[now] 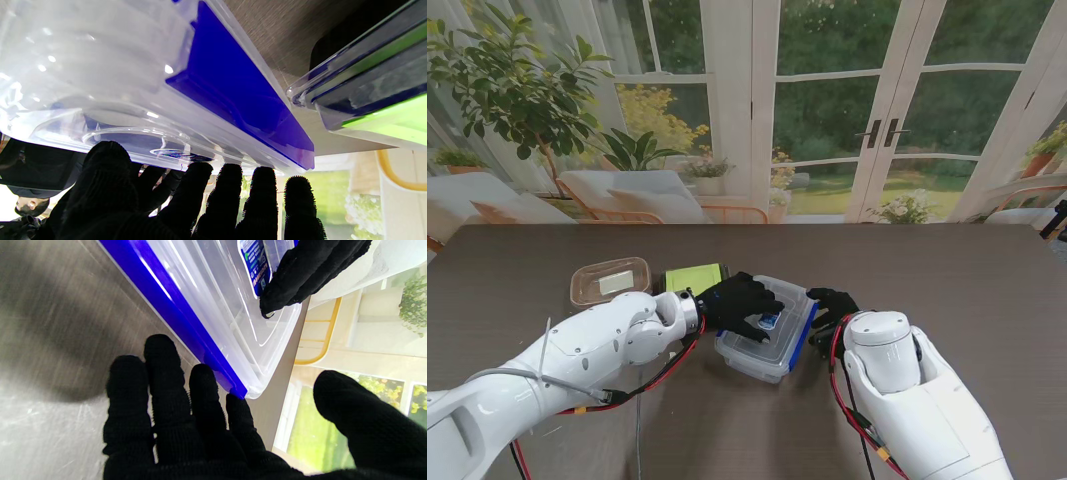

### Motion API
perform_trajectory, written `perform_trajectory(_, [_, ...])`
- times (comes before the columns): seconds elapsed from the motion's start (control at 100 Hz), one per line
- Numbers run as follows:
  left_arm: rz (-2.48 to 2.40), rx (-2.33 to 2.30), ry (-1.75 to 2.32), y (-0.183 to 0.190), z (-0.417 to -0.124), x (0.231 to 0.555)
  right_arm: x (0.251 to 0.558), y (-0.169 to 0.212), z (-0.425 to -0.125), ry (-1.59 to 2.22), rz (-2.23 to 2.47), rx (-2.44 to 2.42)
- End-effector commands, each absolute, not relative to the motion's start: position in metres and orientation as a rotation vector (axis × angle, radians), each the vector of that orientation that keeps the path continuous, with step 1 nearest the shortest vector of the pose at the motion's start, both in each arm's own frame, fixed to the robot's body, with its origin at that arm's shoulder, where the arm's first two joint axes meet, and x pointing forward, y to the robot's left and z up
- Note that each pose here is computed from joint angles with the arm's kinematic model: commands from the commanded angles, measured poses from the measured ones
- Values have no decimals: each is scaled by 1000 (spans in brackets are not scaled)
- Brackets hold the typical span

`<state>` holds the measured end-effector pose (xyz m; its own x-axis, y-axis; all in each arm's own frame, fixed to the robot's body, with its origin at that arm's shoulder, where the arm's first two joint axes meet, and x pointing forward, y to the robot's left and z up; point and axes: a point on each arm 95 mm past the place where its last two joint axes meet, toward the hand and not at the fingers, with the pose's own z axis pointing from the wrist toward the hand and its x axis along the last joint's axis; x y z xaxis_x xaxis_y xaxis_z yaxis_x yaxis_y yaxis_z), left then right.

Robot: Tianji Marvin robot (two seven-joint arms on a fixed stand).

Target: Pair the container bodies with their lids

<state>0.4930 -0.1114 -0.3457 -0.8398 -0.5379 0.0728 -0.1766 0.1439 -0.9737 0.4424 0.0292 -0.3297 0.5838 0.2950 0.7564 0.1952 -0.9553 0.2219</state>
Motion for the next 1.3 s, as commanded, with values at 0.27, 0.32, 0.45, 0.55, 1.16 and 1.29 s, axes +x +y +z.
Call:
perform_trajectory(0.27, [-1676,-732,2208,-107,-370,484,439,52,-320,446,1410,2716])
perform_trajectory(0.32, [-1676,-729,2210,-107,-370,484,439,52,-320,446,1412,2713])
perform_trajectory(0.45, [-1671,-717,2219,-108,-370,484,439,51,-320,445,1414,2713])
perform_trajectory(0.55, [-1654,-697,2227,-109,-370,484,438,50,-321,445,1413,2710])
perform_trajectory(1.16, [-1598,-621,2230,-114,-370,483,428,53,-320,427,1454,2707])
perform_trajectory(1.29, [-1604,-622,2229,-115,-371,483,428,54,-320,428,1459,2705])
